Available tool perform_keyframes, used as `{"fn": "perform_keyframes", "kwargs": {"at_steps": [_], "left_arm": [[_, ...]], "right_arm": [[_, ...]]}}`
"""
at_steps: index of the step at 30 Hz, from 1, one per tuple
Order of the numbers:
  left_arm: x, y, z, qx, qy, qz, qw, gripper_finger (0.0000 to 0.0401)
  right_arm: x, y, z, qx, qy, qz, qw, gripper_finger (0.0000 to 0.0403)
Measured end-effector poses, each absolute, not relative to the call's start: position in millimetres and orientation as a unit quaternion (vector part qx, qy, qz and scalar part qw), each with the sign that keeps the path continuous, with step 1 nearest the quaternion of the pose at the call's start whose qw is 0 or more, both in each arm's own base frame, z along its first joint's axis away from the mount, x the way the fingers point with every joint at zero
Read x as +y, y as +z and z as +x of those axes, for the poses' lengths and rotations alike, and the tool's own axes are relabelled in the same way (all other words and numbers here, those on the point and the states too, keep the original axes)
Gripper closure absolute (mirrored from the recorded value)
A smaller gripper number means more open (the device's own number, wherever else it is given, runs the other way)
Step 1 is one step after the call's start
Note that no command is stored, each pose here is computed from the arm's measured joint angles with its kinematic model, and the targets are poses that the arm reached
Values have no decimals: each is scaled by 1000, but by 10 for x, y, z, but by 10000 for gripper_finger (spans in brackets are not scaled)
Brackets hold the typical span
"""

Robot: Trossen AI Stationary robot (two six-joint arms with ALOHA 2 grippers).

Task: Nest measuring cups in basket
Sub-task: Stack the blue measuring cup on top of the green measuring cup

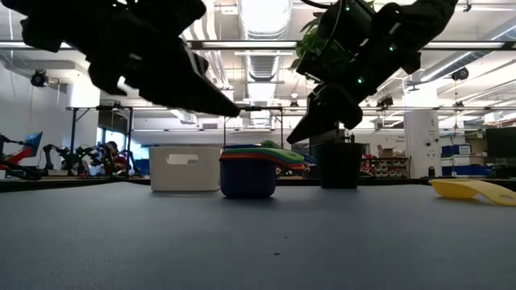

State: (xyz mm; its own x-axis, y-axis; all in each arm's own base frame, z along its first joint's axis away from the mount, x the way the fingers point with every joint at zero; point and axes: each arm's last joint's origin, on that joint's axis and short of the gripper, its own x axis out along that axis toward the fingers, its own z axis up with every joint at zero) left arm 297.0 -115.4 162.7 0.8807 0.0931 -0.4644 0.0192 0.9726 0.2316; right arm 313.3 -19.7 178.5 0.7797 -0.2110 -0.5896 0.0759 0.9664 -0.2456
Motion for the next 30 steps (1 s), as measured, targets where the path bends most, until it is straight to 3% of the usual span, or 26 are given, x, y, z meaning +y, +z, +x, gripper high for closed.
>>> {"fn": "perform_keyframes", "kwargs": {"at_steps": [30], "left_arm": [[-995,1209,3275,234,7,61,970,401]], "right_arm": [[-413,1644,3154,339,-93,-101,931,394]]}}
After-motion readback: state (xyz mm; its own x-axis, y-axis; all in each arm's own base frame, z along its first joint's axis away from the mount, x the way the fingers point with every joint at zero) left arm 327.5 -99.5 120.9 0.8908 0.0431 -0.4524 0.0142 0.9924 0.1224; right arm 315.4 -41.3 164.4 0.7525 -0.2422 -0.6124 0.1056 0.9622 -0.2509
